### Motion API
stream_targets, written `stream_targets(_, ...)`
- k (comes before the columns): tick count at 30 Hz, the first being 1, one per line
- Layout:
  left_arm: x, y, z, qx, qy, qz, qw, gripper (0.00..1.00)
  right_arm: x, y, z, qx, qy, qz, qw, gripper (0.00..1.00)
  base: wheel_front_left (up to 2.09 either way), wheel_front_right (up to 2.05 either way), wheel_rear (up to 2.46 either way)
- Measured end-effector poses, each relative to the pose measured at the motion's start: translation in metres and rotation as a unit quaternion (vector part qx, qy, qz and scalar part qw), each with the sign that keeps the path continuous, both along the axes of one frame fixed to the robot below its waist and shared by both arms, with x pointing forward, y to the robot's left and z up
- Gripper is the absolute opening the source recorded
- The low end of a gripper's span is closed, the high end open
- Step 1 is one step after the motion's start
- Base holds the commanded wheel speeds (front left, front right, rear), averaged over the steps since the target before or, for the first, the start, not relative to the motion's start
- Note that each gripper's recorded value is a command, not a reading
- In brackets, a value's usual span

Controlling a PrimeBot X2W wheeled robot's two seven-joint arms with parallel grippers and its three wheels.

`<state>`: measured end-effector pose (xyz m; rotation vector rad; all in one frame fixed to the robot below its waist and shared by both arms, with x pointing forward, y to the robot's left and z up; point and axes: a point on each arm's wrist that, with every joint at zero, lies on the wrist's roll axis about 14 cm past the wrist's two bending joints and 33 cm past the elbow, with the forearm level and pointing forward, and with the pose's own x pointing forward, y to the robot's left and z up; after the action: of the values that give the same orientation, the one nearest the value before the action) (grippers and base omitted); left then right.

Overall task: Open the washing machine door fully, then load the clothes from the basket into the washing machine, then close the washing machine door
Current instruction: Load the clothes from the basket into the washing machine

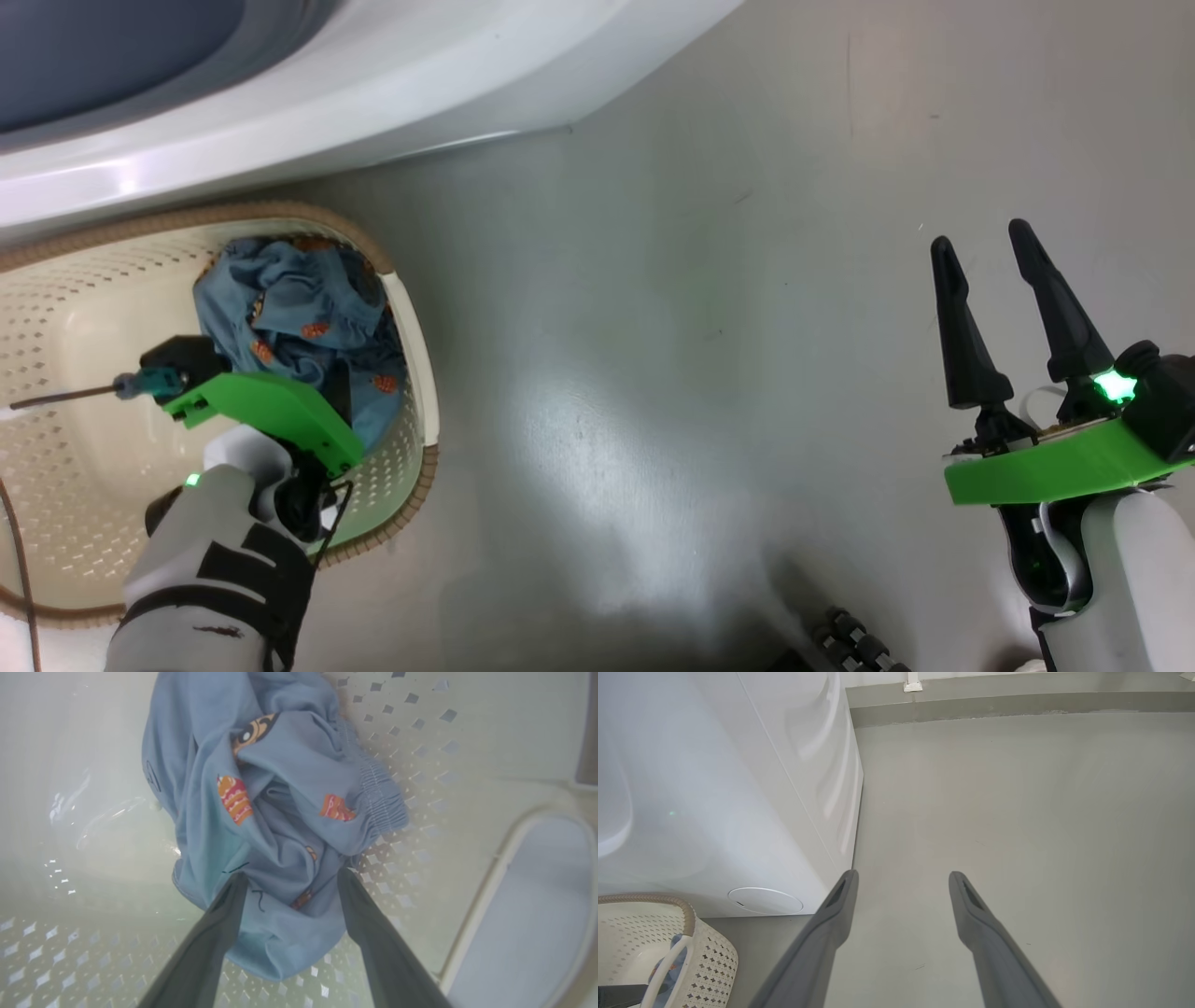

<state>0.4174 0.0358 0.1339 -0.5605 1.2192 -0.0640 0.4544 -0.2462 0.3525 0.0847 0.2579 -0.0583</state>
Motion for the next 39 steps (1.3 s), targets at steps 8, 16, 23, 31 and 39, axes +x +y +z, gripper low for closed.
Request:
stream_targets(8, 0.007, 0.001, -0.009, 0.007, -0.003, -0.002, 1.0, 1.0, 0.001, -0.002, -0.009, -0.001, 0.009, -0.002, 1.0, 1.0, 0.0, 0.0, 0.0)
stream_targets(16, 0.008, 0.002, -0.022, 0.019, 0.003, -0.01, 1.0, 1.0, 0.001, -0.002, -0.023, -0.002, 0.023, -0.001, 1.0, 1.0, 0.0, 0.0, 0.0)
stream_targets(23, 0.006, 0.004, -0.029, 0.028, 0.007, -0.01, 1.0, 1.0, 0.005, -0.001, -0.031, -0.002, 0.028, 0.003, 1.0, 1.0, 0.0, 0.0, 0.0)
stream_targets(31, 0.006, 0.003, -0.033, 0.035, 0.0, -0.023, 0.999, 1.0, 0.007, -0.001, -0.034, -0.001, 0.028, 0.004, 1.0, 1.0, 0.0, 0.0, 0.0)
stream_targets(39, 0.008, -0.001, -0.031, 0.036, -0.012, -0.035, 0.999, 0.2, 0.007, -0.003, -0.033, -0.006, 0.029, 0.006, 1.0, 1.0, 0.0, 0.0, 0.0)
